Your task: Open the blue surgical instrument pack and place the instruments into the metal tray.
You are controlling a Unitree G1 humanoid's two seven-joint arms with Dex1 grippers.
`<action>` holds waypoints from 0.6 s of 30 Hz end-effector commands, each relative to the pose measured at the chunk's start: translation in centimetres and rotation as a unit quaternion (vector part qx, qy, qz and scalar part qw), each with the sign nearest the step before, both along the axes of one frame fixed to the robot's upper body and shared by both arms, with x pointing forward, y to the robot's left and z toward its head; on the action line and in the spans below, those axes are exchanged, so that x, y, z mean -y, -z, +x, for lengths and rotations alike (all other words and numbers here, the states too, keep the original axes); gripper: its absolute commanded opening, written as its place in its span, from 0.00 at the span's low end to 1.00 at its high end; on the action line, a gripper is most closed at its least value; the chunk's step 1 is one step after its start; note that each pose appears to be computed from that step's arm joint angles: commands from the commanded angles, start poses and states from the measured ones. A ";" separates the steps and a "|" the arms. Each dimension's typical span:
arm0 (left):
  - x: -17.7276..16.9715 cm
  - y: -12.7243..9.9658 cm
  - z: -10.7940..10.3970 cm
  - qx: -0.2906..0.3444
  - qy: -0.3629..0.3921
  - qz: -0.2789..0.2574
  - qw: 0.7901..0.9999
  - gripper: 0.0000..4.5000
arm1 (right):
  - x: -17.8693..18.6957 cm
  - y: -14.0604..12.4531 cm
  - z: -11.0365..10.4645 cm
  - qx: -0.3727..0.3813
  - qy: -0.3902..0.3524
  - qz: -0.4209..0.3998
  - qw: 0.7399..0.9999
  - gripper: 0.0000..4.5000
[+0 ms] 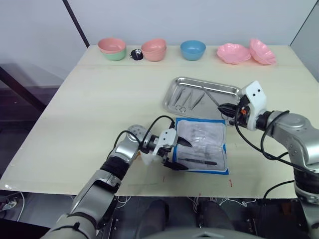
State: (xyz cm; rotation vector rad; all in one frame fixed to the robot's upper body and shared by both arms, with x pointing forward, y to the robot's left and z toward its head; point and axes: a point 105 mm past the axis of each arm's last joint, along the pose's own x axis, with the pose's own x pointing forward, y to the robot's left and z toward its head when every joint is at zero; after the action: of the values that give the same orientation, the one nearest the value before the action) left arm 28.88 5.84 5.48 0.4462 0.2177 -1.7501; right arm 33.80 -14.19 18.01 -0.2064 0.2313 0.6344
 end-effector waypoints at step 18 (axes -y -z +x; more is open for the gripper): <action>-3.8 5.6 -0.7 -0.084 -0.078 0.101 0.988 1.00 | -3.2 1.5 6.9 -0.062 0.136 0.022 0.989 0.03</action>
State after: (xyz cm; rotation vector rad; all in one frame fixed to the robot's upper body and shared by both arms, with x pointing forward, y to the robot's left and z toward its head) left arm 28.94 5.95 5.53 0.4440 0.2158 -1.7443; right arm 40.17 -11.14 15.60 -0.0816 0.3892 0.4015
